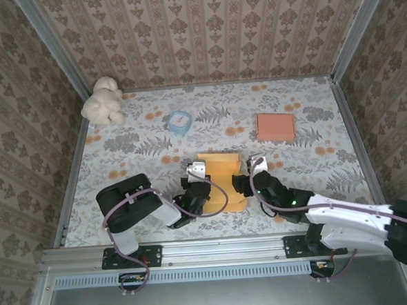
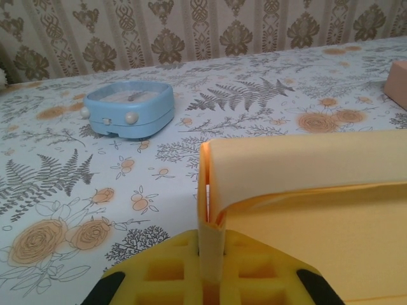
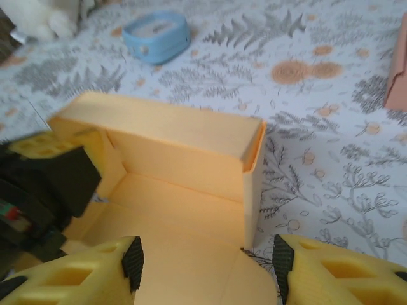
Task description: Fold the paper box
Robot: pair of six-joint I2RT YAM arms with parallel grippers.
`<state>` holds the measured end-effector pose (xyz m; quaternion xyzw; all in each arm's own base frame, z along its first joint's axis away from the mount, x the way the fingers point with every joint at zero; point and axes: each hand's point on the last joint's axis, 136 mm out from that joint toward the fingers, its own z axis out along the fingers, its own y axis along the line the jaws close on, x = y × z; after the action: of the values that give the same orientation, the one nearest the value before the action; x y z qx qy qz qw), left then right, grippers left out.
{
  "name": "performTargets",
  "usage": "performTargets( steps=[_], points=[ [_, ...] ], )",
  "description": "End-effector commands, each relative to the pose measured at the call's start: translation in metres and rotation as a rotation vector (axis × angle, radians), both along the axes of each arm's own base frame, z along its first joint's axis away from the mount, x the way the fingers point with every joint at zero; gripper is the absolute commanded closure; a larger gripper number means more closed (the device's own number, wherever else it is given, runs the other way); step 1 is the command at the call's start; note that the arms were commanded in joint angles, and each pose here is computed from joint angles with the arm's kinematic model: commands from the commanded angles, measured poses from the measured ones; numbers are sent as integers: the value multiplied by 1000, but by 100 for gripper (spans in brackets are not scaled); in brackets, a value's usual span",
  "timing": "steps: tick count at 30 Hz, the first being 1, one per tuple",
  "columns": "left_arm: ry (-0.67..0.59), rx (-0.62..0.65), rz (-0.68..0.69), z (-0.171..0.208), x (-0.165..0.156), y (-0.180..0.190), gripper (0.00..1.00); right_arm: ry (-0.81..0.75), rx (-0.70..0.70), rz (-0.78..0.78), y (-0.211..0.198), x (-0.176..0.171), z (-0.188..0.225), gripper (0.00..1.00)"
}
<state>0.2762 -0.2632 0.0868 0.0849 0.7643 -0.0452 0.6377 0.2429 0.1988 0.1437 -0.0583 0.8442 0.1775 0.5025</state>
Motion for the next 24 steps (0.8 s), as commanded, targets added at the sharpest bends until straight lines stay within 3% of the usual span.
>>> performTargets(
  steps=[1, 16, 24],
  points=[
    [-24, -8, -72, -1, -2, -8, 100, -3, -58, -59, -27, -1, 7, 40],
    [-6, 45, -168, -17, -2, -33, 100, 57, -41, -81, -28, 53, 11, 43],
    [-5, 69, -182, -21, -1, -37, 100, 95, -83, -96, -30, 57, -22, 44]
  ],
)
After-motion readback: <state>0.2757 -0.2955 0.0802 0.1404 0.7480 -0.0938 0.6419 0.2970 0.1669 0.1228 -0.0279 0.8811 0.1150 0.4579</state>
